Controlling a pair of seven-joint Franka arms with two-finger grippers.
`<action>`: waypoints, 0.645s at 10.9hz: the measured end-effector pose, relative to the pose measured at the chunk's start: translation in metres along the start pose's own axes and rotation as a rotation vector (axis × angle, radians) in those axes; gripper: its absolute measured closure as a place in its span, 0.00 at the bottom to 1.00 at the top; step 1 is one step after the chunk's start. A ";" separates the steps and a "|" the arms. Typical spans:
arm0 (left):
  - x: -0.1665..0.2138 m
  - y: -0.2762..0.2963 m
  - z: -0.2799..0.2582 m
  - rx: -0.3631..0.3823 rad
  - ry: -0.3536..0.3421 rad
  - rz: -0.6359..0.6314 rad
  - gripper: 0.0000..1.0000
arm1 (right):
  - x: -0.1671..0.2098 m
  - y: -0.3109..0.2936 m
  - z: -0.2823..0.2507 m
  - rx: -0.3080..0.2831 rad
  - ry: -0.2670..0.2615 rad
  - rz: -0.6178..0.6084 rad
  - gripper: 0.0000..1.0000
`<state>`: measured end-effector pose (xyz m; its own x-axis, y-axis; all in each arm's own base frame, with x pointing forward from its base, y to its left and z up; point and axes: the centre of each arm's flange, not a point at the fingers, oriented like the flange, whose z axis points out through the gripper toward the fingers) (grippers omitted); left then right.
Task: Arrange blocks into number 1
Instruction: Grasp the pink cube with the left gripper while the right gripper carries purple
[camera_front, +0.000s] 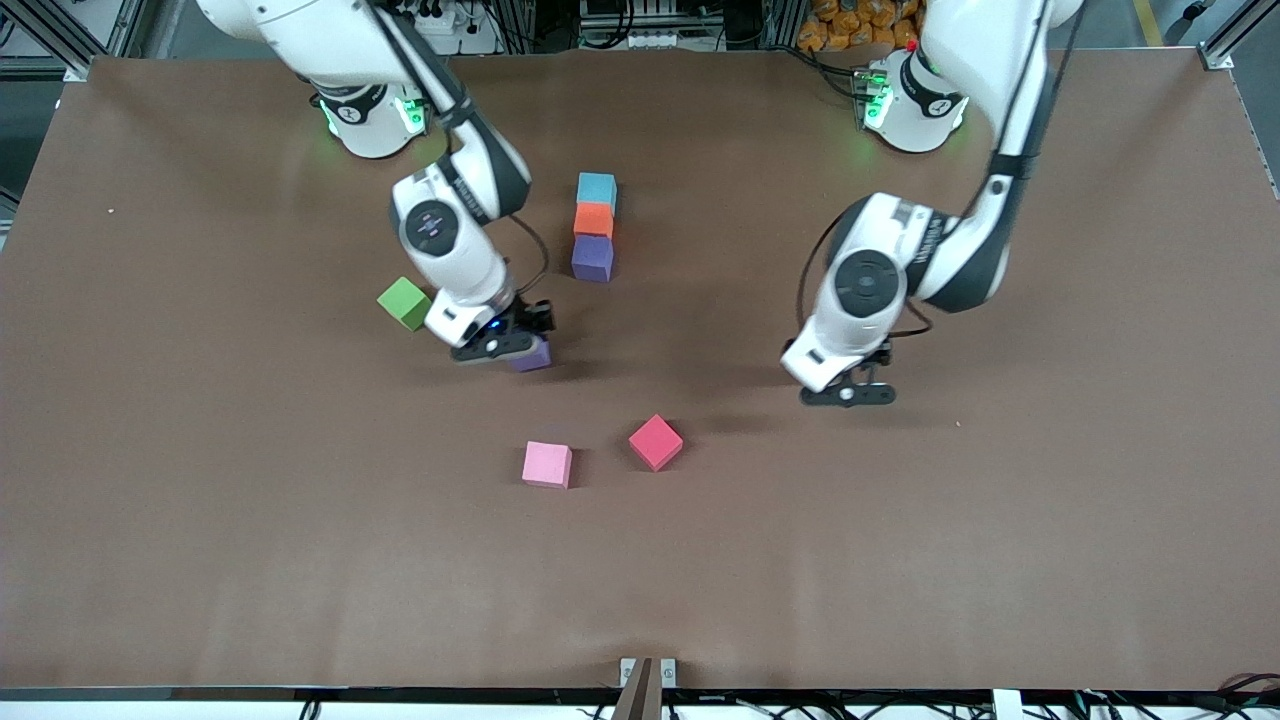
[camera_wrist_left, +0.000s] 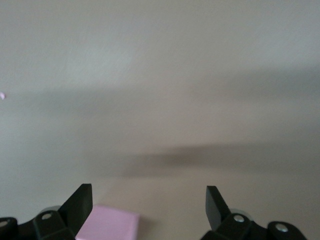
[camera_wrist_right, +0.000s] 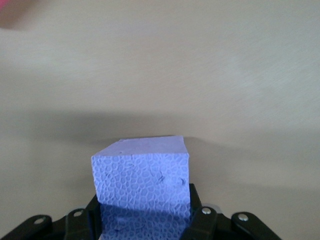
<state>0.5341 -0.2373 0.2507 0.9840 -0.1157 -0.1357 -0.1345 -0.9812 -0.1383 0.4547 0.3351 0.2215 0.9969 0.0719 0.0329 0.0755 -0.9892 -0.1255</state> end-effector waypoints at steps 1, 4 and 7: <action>-0.009 -0.019 0.014 0.003 -0.044 0.067 0.00 | -0.013 -0.022 0.000 0.005 -0.001 0.036 0.35; -0.024 -0.046 0.035 -0.003 -0.170 0.187 0.00 | -0.045 -0.064 0.004 0.008 -0.013 0.121 0.34; -0.034 -0.045 0.044 -0.052 -0.237 0.211 0.00 | -0.056 -0.077 0.006 0.007 -0.018 0.126 0.34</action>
<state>0.5020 -0.1823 0.2181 0.8795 -0.2839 -0.3820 -0.3201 -0.9468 -0.0331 0.3929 0.4083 0.2238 0.9987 -0.0504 -0.0010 -0.0501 -0.9896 -0.1348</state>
